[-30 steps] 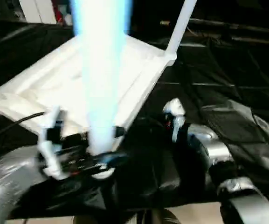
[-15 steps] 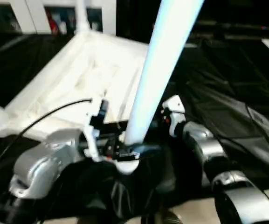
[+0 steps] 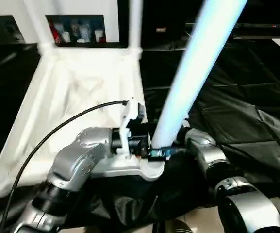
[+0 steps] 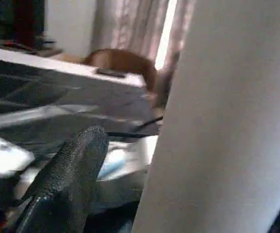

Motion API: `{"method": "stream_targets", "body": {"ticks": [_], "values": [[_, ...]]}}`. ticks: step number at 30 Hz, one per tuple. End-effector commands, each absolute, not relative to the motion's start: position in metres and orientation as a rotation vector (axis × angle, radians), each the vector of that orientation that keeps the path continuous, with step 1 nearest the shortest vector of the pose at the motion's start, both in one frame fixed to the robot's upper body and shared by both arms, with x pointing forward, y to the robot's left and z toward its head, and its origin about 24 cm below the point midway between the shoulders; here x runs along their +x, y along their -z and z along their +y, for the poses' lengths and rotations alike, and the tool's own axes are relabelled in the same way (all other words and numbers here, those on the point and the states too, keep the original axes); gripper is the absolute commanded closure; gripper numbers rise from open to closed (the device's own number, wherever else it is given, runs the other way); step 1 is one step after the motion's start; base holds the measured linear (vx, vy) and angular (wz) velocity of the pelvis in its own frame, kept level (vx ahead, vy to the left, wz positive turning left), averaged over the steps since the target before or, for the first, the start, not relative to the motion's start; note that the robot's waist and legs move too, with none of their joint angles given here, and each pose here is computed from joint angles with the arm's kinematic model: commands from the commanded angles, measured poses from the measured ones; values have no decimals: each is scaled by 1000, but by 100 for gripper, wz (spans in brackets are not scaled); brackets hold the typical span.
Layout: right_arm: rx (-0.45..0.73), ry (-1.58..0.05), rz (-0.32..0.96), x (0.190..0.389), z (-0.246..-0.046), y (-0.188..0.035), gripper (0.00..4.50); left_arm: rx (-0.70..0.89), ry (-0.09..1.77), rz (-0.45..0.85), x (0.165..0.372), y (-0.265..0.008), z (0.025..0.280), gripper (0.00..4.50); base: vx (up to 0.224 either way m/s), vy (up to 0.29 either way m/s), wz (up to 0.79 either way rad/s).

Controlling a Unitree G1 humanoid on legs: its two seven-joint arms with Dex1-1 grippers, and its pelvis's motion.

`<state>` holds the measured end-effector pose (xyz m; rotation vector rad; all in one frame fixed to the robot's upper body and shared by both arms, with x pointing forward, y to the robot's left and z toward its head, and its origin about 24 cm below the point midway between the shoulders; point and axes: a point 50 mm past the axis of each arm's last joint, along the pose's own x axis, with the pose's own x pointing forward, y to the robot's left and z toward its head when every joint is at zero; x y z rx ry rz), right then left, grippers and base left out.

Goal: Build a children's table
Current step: Rotate table base

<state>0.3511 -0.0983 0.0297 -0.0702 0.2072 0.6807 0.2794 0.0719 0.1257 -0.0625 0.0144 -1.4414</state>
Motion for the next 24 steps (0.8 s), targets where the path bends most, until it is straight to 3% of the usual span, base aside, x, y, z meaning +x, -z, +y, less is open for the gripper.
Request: {"method": "stream_targets", "body": {"ticks": [1,7,11,19,22,24], "values": [[-71,-643,174,357,-104,-37,121,-18,1371,48,286,-118,83,66,0,0,0],[-49,-539,113,358,-123,-43,121,68,1297,79,291,-111,116,66,0,0,0],[-51,-553,86,354,-130,-45,121,90,1256,109,291,-107,132,66,0,0,0],[-62,-608,26,334,-156,-55,121,184,976,183,296,-83,167,66,0,0,0],[-57,-624,23,323,-161,-55,121,147,938,163,293,-83,171,66,0,0,0],[-46,-610,27,312,-169,-55,121,53,880,81,288,-89,169,66,0,0,0]]}}
